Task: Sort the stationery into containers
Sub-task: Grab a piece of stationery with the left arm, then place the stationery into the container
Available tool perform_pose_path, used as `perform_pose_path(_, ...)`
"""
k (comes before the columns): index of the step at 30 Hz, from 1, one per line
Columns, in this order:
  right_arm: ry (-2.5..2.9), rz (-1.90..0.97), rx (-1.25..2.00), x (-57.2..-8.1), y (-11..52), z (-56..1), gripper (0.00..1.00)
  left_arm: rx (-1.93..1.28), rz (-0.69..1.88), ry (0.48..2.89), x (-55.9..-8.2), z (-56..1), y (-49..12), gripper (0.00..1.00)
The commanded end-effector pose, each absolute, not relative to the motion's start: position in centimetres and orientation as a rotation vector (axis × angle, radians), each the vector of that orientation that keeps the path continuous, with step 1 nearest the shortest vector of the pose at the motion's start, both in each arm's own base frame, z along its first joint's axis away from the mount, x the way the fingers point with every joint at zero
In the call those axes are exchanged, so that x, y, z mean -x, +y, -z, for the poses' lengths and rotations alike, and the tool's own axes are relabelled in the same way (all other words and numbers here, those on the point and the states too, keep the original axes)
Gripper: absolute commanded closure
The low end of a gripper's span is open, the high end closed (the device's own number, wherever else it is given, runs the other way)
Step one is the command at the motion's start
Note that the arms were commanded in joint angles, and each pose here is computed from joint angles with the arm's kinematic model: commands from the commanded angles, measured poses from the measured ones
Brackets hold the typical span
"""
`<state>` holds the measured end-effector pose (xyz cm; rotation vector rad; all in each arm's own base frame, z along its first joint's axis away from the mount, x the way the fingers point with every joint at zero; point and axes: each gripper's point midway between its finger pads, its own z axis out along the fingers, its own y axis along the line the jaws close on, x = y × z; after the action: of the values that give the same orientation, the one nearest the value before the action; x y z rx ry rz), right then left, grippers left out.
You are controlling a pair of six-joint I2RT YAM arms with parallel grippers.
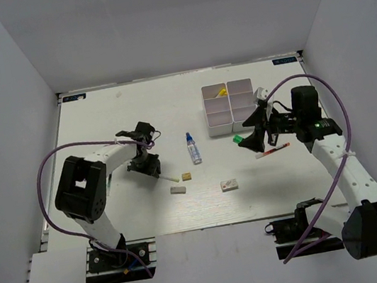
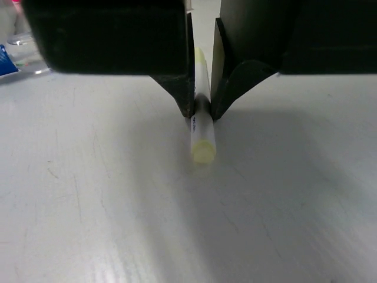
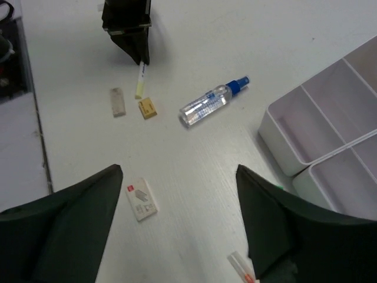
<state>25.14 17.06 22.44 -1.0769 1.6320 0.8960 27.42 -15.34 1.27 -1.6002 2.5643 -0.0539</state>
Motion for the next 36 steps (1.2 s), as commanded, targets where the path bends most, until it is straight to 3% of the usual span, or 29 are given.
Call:
perform_pose_path(1,1.660,-0.875,1.048,-24.9,16.7,-22.4,0.13,1.510,-0.054,2.518,-28.3,-0.9,-13.4,0.80)
perform_pose_path(3,1.708,-0.854,0.997,-25.4,16.3,-22.2,0.10,1.441,-0.006,2.489,-30.0,-2.0,-13.6,0.90)
perform_pose_path(7,1.758,-0.795,0.956,-26.1,15.5,-21.6,0.10,1.283,0.116,2.411,-33.9,-5.8,-14.3,0.98)
perform_pose_path(11,1.786,-0.758,0.950,-26.3,15.0,-20.7,0.12,0.997,0.300,2.346,-38.6,-11.4,-17.2,1.00)
perform_pose_path(14,1.832,-0.753,0.923,-26.4,14.6,-19.8,0.36,0.578,0.616,2.312,-41.3,-15.8,-22.4,1.00)
perform_pose_path(16,1.862,-0.758,0.915,-26.3,14.4,-19.1,0.83,0.285,0.830,2.205,-42.3,-19.7,-26.3,1.00)
perform_pose_path(17,1.886,-0.738,0.898,-26.5,14.1,-18.8,0.97,0.184,0.888,2.149,-42.8,-21.5,-27.5,1.00)
perform_pose_path(18,1.904,-0.735,0.888,-26.4,14.0,-18.3,1.00,0.046,0.933,2.092,-43.1,-22.6,-29.0,1.00)
perform_pose_path(25,1.995,-0.655,0.835,-26.6,12.4,-16.5,1.00,-0.344,1.005,1.734,-46.2,-31.2,-34.5,1.00)
perform_pose_path(36,2.020,-0.627,0.789,-26.5,11.3,-15.8,0.96,-0.627,0.821,1.589,-51.2,-29.0,-39.6,0.99)
